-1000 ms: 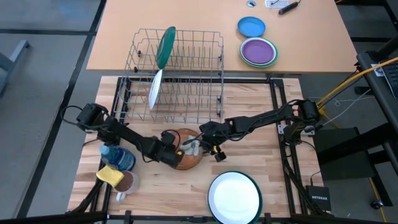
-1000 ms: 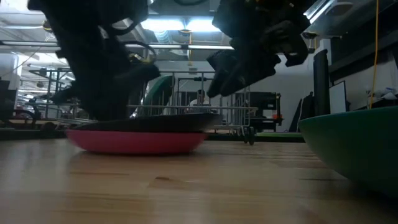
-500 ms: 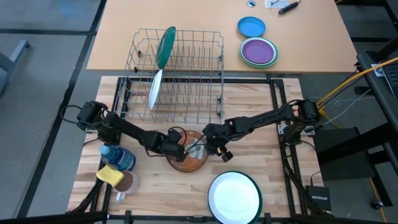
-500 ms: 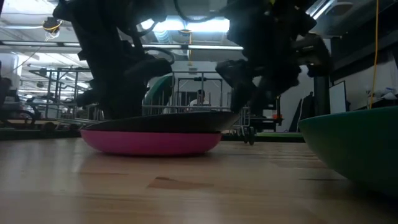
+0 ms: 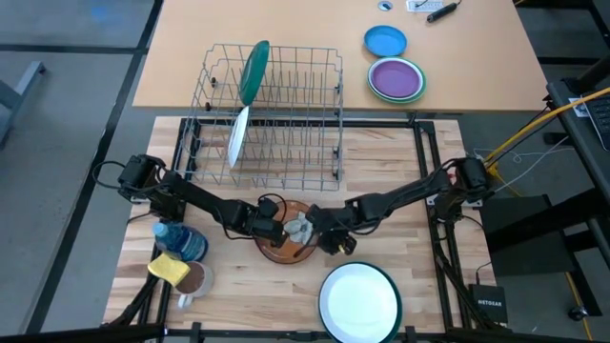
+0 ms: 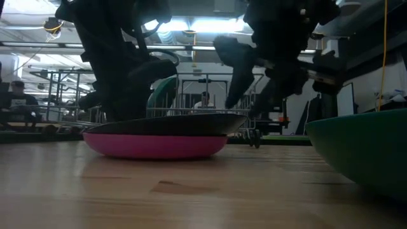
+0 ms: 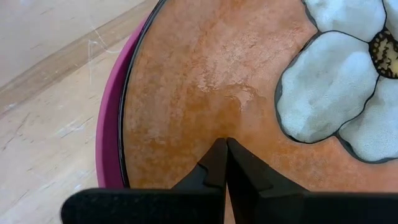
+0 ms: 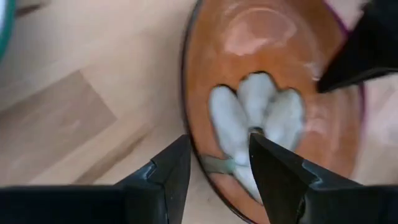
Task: Sort dishes
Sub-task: Put the brown plate on the dish rack
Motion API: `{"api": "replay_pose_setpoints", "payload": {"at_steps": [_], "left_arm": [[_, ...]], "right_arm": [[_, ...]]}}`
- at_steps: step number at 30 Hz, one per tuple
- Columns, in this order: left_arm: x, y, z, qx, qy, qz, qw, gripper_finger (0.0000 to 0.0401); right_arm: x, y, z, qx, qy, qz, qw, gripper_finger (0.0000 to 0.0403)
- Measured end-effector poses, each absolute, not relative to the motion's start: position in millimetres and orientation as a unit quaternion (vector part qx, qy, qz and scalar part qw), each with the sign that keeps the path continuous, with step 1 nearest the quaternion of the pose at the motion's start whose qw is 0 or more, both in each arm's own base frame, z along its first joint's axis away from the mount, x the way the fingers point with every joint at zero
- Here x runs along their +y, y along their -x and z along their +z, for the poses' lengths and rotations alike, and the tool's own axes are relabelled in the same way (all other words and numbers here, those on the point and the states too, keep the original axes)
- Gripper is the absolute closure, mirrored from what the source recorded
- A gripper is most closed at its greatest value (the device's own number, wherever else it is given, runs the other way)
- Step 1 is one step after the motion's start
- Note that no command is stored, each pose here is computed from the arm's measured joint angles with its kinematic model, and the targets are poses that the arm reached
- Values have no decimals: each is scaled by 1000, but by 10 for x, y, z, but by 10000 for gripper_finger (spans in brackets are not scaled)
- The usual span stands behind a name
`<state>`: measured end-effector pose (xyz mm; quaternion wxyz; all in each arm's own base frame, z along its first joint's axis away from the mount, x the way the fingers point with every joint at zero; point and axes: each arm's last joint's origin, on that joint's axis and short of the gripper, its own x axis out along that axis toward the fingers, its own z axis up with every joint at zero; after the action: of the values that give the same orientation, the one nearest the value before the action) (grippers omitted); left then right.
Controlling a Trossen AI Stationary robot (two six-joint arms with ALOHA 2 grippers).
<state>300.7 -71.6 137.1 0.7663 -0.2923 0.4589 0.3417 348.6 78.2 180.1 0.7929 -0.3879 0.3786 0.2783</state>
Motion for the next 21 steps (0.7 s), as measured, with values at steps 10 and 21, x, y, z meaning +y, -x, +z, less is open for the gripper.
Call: {"api": "replay_pose_setpoints", "payload": {"at_steps": [10,21], "left_arm": [[-719,-3006,1368,458,292,342,767,401],[-717,-3007,1374,454,294,345,767,401]], "right_arm": [[778,-3619,1449,411,415,242,775,235],[797,-3680,1521,401,421,225,782,343]]}}
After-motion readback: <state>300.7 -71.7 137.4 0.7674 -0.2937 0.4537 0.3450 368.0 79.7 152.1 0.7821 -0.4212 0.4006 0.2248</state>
